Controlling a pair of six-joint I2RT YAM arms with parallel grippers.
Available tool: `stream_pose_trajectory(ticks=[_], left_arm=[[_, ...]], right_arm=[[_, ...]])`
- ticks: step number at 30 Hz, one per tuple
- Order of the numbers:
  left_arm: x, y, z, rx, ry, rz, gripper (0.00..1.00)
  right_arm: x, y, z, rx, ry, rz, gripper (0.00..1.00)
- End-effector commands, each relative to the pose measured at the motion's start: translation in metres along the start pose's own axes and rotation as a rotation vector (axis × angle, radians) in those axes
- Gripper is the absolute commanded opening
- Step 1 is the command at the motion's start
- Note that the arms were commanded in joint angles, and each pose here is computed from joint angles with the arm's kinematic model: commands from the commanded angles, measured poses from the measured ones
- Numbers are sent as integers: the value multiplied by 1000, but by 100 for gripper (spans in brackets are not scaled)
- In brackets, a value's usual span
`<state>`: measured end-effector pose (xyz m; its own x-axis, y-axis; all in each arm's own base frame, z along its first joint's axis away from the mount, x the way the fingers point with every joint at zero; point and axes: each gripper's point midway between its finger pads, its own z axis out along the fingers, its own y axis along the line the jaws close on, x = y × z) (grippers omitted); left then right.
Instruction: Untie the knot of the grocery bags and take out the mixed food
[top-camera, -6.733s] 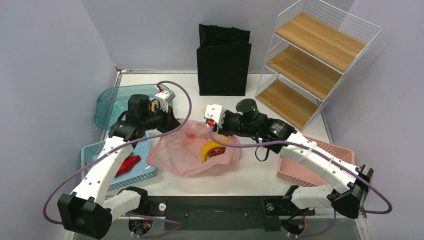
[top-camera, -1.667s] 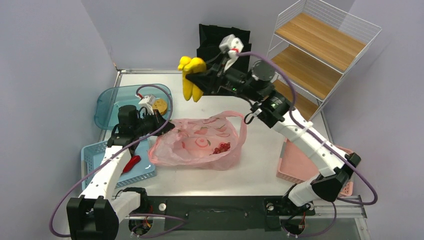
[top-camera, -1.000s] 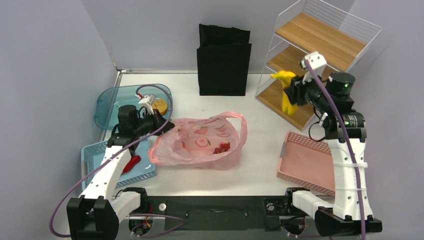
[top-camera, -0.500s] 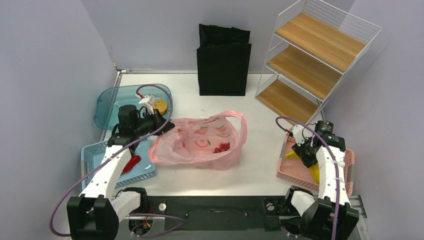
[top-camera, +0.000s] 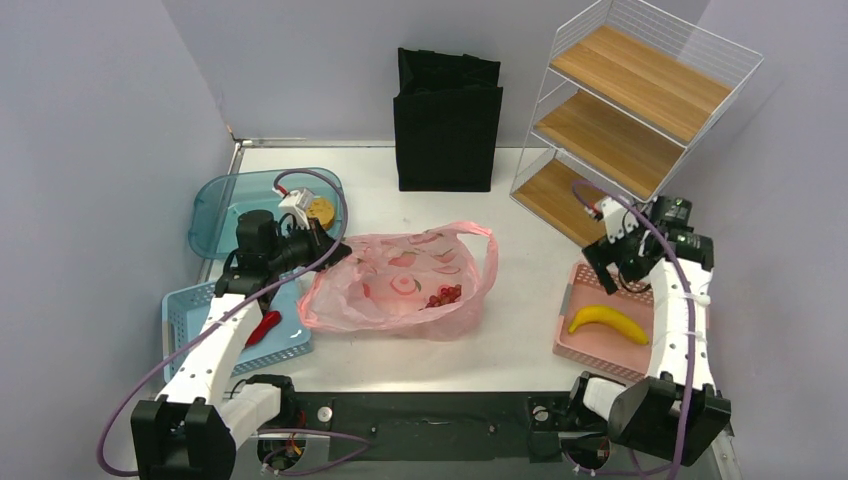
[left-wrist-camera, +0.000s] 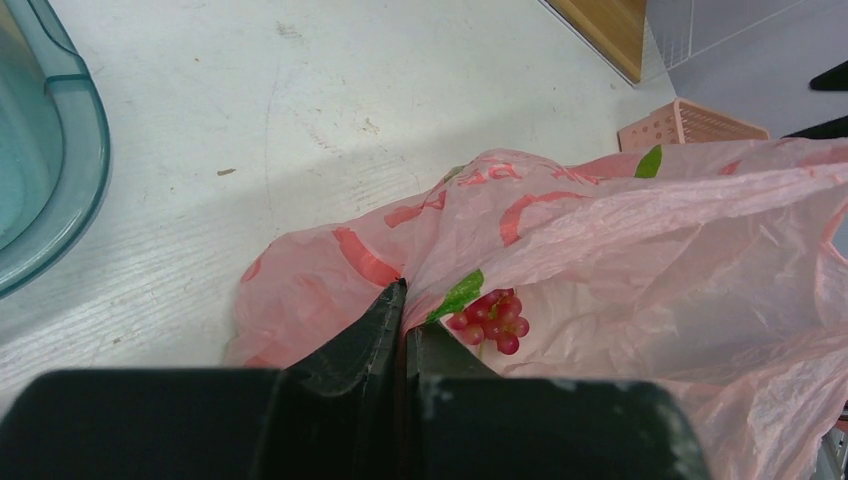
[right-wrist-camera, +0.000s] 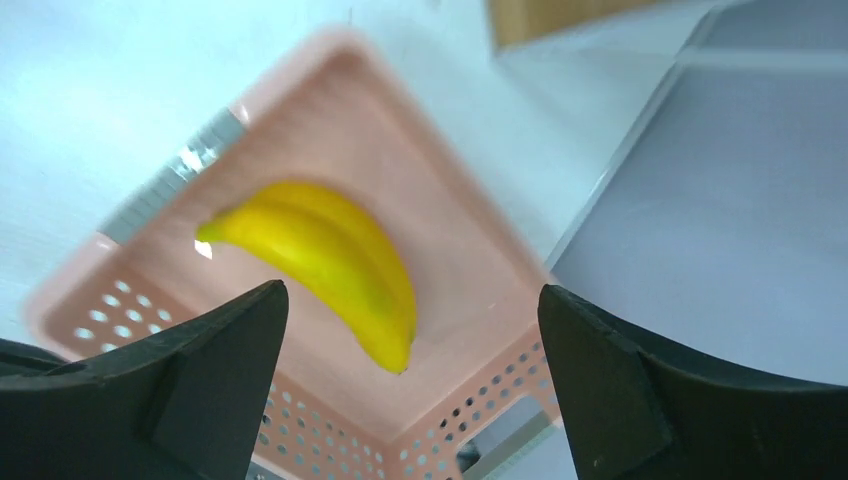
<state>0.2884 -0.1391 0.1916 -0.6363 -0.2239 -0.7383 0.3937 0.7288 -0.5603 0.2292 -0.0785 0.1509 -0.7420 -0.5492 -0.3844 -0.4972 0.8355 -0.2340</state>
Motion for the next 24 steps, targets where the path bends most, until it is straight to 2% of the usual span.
stream_pose_trajectory(ticks=[1,2,3,4,5,6,7,10,11,17,20,24], left_arm=[[-18,-13,-2,27,-64,66,0],[-17,-15,-2,33,-63,72,0],[-16,-16,-2,33,-60,75,0],[-14,-18,-2,37,-57,85,0],[-13,-19,-2,36,-55,90,0],[-13,-22,-3,44,-56,102,0],[-11,-23,-3,46,-50,104,0],[-12,-27,-7,53,-51,115,0],[-13,-28,-7,54,-53,112,0],[-15,-38,-8,102,-53,66,0],[-15,-39,-9,105,-49,70,0],[-17,-43,-13,106,-49,102,0]], right_arm=[[-88,19,-74,-91,-346,74,92],[-116,21,-100,-82,-443,41,92],[-134,31,-117,-111,-514,80,92],[-163,36,-145,-99,-629,33,92],[-177,44,-159,-121,-681,84,92],[-202,54,-186,-119,-790,32,92],[-220,59,-204,-131,-869,47,92],[-256,102,-249,-235,-1021,-18,86],[-264,108,-258,-250,-1060,-36,81],[-280,206,-261,-431,-1079,-335,60],[-283,247,-244,-450,-1044,-511,52],[-269,288,-200,-441,-972,-745,32]])
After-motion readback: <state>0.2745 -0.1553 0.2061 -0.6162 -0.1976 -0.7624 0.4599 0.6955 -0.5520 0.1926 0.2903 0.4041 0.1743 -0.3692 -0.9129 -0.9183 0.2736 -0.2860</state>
